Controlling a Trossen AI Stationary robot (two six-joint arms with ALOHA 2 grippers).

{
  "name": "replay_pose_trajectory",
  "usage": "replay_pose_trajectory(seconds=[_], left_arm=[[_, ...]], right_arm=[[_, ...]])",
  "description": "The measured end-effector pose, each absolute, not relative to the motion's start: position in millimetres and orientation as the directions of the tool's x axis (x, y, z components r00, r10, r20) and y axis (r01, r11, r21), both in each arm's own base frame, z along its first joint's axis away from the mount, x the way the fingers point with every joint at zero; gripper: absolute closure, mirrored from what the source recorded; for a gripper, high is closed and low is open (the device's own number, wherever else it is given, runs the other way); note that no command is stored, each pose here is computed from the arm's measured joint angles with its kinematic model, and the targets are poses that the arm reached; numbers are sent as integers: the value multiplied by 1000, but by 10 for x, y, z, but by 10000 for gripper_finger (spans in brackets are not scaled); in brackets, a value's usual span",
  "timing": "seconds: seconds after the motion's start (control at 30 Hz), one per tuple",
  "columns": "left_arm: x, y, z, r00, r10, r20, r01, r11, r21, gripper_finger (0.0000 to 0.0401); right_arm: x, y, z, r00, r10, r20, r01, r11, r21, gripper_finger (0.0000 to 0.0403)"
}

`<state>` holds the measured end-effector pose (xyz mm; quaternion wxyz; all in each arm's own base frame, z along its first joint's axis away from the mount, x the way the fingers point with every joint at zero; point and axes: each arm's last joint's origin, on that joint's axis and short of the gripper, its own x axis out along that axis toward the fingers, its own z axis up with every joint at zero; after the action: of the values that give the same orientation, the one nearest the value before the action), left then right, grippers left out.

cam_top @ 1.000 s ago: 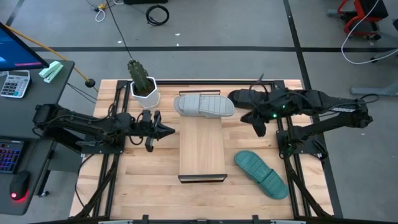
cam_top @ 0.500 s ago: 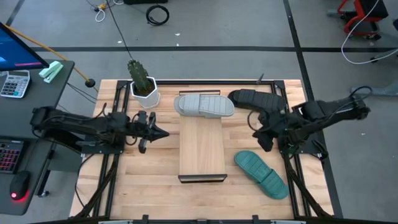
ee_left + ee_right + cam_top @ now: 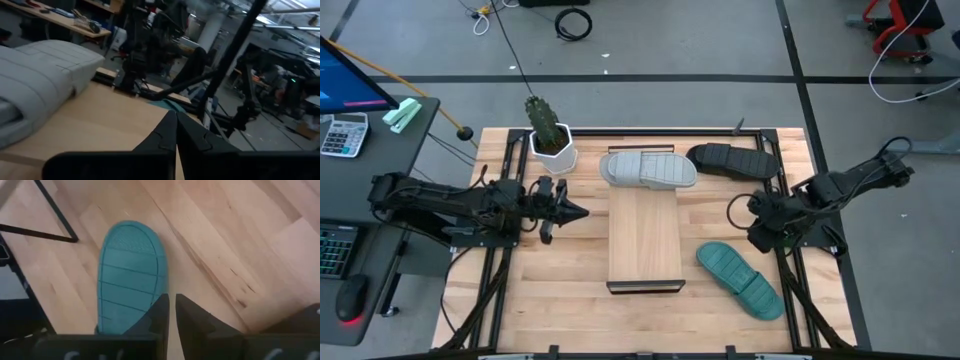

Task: Pick and place slippers onto the shelf
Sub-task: Put the green pair of slippers on the shelf

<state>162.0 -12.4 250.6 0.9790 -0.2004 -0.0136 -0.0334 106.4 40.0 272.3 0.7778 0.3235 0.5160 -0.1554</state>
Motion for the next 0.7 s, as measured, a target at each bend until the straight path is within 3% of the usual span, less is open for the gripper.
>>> replay_pose_trajectory(seconds=[0.23,0.57,0.7], left_arm=[[1618,-110,2553,996,-12,88,47,915,-401,370],[1613,-99,2597,991,22,133,35,911,-411,392],[1608,-96,2629,985,36,166,50,872,-486,391]], right_arm=[[1006,394,2584,344,53,-938,584,769,257,367],[1003,399,2373,299,54,-953,595,770,230,367],[1032,412,2357,296,59,-953,615,752,237,359]])
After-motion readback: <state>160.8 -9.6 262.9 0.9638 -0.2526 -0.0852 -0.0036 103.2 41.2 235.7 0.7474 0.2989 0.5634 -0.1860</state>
